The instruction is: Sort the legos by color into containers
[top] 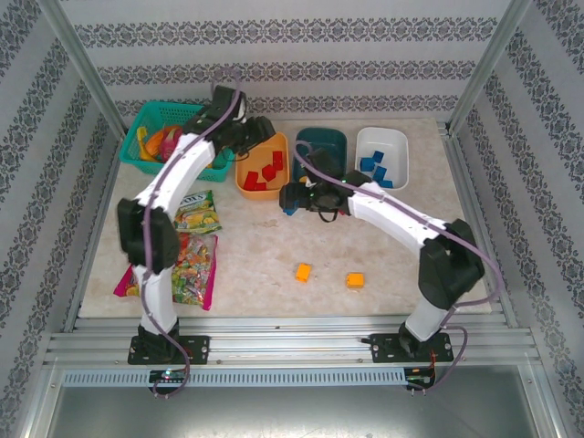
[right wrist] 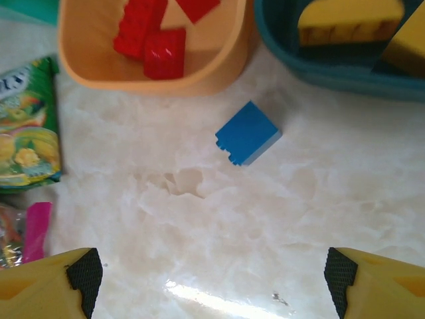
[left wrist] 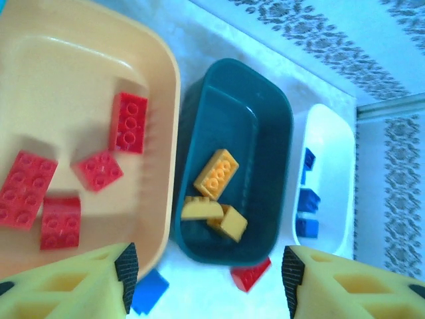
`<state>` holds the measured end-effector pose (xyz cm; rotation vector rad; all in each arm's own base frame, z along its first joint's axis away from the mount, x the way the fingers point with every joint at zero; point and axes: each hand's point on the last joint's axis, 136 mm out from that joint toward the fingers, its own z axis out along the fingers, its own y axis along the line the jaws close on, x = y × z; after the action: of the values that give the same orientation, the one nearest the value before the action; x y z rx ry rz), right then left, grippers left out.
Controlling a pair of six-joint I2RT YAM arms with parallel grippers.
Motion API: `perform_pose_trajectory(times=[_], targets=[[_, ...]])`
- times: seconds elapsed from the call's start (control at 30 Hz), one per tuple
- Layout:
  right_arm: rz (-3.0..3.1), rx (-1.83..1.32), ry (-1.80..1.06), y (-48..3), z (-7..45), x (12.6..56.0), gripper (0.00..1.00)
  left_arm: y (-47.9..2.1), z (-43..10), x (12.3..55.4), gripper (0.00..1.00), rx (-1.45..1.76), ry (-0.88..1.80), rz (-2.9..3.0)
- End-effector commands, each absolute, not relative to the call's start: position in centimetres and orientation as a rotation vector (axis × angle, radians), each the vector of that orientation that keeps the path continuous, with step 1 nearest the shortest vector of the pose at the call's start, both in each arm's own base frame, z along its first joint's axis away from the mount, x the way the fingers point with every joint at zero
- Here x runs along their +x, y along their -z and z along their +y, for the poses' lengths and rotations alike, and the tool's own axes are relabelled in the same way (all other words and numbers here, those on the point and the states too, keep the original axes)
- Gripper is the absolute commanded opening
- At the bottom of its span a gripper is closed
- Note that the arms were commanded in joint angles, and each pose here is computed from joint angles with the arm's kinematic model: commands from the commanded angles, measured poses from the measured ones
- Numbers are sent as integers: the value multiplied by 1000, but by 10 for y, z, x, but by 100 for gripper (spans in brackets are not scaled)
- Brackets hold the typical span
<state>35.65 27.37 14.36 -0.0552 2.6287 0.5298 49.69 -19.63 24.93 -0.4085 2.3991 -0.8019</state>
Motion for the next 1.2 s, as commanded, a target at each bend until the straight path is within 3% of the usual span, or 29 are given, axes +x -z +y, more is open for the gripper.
perform_pose_trajectory(times=[0.0, 0.37, 0.67, 0.93, 1.17], targets=[[2634, 34, -487, -121, 285, 365, 90, -240, -190, 460, 64, -405, 833, 2375], [2650, 207, -304, -63, 293, 396, 92, -210, -149, 319, 66, -440, 865, 2349], [2629, 242, -267, -41, 295, 422, 88, -214, -131, 278, 67, -467, 842, 2332], [2637, 261, -230, -30, 285, 434, 74, -222, -132, 274, 67, -452, 867, 2318], [2660, 260, -270, -27, 287, 430, 45, -223, -136, 272, 67, -431, 893, 2318]])
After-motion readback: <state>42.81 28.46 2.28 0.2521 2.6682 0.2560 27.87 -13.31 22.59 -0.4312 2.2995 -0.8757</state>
